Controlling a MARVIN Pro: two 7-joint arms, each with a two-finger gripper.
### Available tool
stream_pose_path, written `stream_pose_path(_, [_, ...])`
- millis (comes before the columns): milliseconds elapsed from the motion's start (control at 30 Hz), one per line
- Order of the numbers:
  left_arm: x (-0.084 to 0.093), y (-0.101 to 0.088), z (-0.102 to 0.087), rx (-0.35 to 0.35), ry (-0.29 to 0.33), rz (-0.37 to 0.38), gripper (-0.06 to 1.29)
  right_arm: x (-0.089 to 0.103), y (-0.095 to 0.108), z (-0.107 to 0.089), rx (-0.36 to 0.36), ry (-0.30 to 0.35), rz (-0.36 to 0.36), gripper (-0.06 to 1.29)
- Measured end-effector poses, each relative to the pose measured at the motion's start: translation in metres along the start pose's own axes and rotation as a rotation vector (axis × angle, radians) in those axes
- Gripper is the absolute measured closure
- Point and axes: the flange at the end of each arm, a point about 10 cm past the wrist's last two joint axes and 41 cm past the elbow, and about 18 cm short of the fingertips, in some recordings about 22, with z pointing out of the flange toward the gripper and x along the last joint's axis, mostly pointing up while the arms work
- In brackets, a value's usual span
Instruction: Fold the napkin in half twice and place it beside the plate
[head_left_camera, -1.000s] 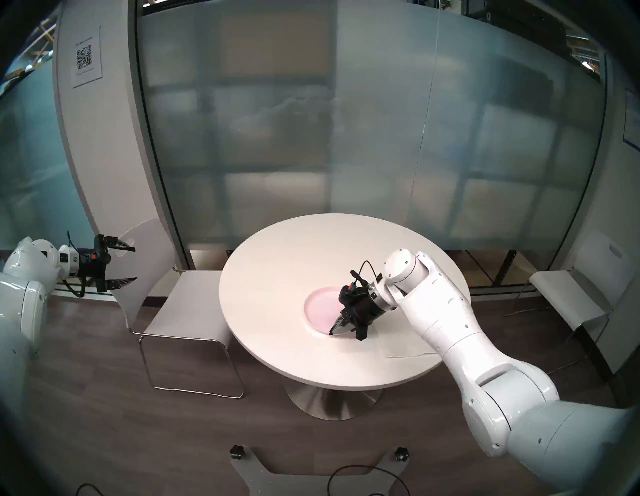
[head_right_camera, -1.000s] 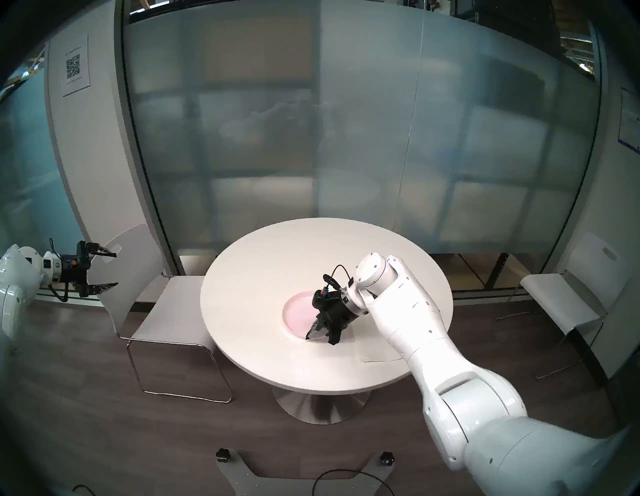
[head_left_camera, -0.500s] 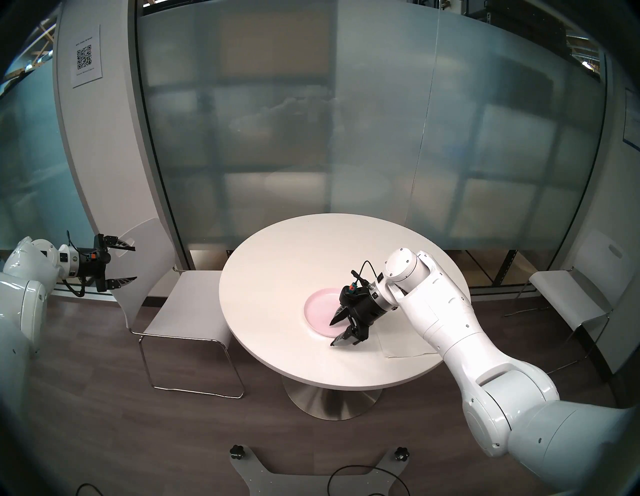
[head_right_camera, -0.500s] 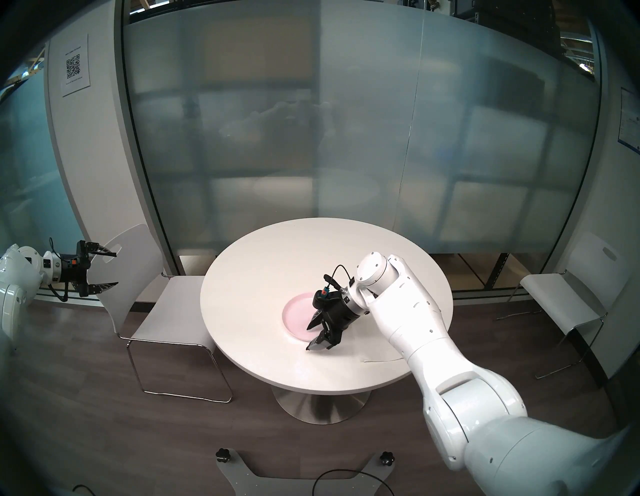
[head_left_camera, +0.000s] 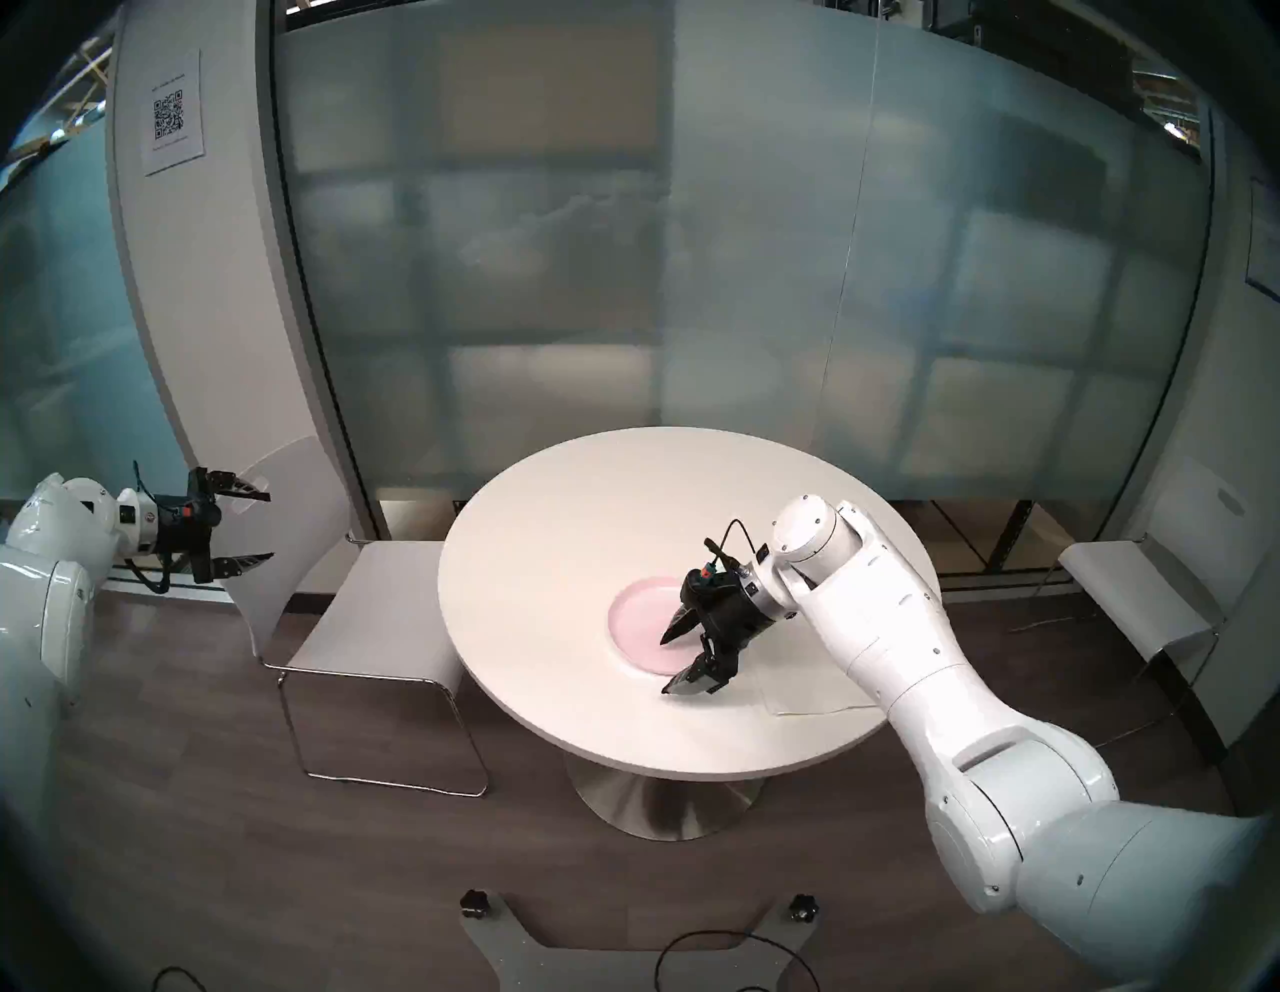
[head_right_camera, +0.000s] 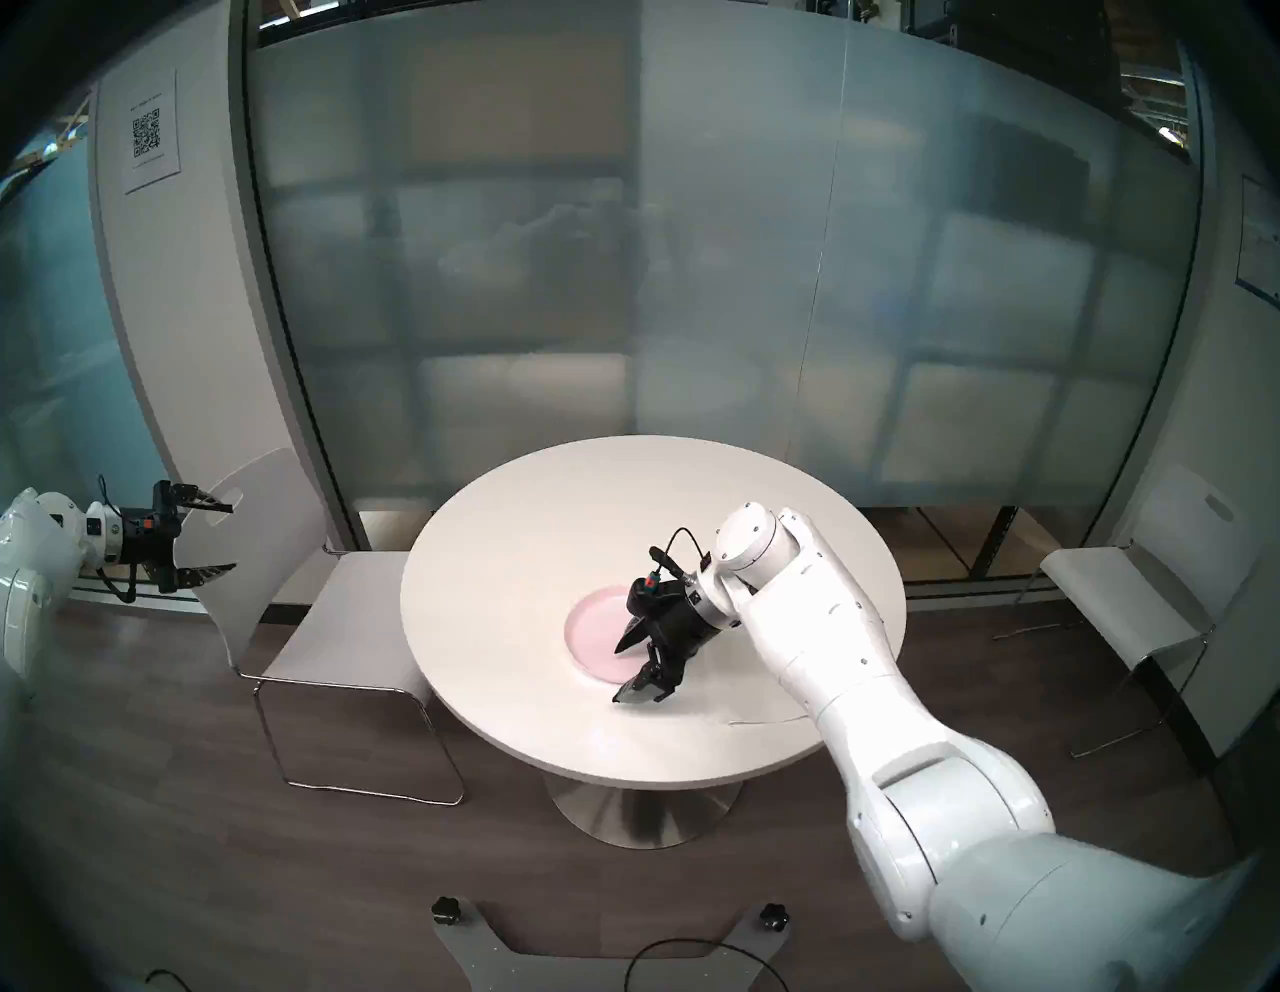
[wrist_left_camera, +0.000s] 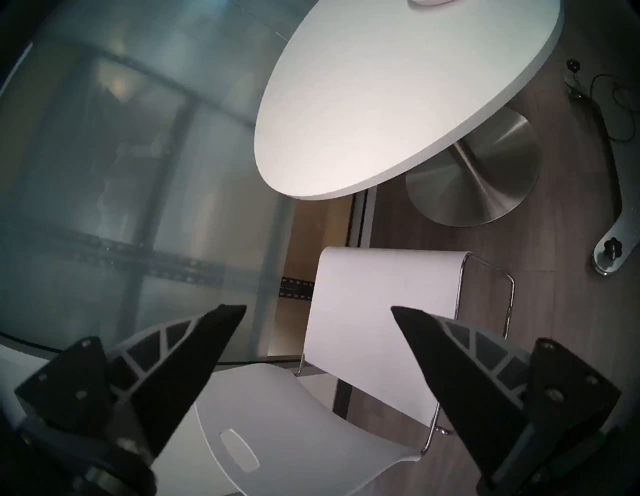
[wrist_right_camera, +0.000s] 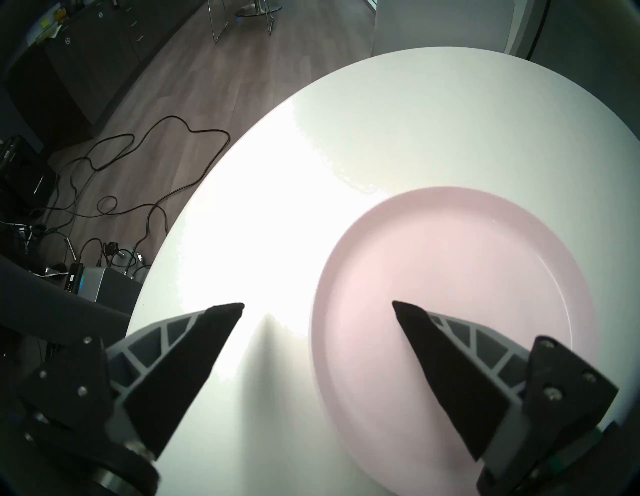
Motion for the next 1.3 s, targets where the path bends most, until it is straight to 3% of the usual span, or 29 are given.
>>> stream_pose_path(800, [0.000,0.000,0.000,0.003,0.001,-0.001,0.02,0.001,0.002,-0.004,-0.011,0.011,0.001,0.01])
stream_pose_path(1300, [0.000,0.000,-0.001,0.004,0.000,-0.002,0.02,0.012,0.009,-0.023,-0.055,0.039,-0.033,0.01])
